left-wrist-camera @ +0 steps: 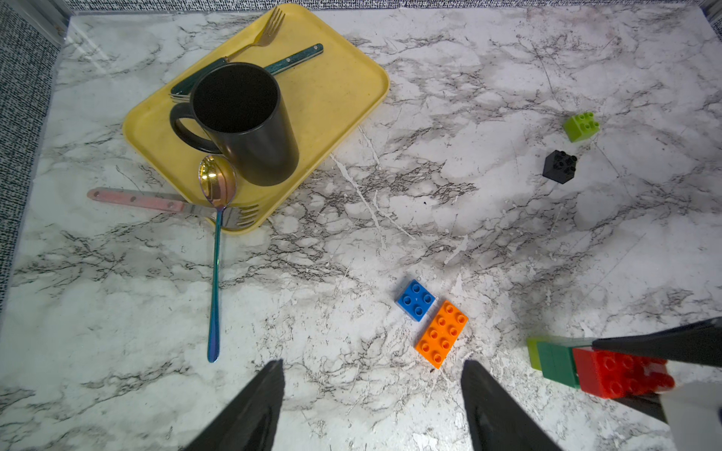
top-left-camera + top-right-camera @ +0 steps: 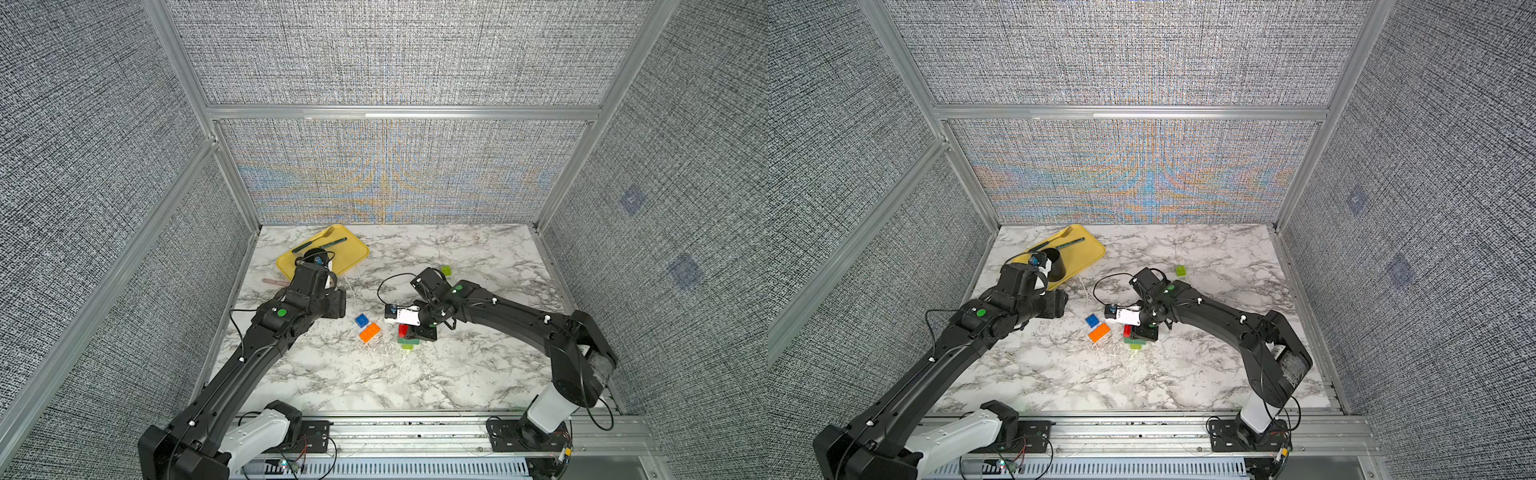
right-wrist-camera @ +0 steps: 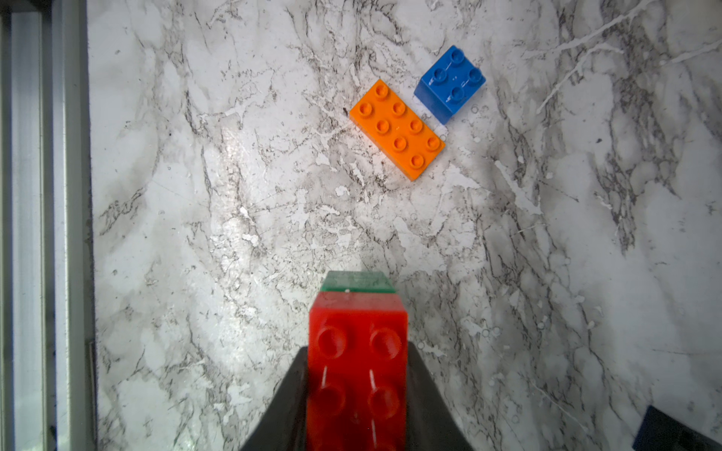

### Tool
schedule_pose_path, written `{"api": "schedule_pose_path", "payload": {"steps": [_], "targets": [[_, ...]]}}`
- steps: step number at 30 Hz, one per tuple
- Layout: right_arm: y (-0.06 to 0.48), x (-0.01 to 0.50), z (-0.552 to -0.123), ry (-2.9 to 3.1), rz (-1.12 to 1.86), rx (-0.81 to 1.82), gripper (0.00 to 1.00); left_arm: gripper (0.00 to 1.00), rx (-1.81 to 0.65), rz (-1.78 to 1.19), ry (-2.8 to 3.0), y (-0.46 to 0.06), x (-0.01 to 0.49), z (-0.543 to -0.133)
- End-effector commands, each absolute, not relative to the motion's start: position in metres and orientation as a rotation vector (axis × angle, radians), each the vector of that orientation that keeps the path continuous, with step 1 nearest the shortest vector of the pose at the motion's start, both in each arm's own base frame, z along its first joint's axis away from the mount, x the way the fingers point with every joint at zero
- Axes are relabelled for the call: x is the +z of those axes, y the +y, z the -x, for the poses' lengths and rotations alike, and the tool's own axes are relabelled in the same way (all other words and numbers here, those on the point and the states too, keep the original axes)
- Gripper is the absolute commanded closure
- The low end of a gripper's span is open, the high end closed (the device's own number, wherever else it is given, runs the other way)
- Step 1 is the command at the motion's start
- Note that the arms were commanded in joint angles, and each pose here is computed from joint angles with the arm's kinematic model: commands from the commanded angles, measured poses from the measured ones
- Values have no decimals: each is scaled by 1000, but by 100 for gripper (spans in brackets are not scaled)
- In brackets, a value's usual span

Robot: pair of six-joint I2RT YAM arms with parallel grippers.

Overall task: Assemble a carrot with lego
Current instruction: Assemble the lego brick with the lego brick.

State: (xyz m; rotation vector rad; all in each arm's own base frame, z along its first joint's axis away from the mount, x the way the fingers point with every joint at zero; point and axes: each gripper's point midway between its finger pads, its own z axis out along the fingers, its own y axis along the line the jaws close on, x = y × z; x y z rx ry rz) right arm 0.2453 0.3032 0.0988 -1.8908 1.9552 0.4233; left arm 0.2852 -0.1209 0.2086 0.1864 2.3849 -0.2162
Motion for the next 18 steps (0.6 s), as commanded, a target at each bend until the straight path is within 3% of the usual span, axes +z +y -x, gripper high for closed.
{"api": "schedule_pose_path", "payload": {"steps": [1,18], "targets": [[297,89,-243,1988,1908,408,73,25,-217,-195,2377,-121,209,-286],[272,52,-230,2118,1936,372,74,25,-223,-189,2364,-120,211,-284]]}}
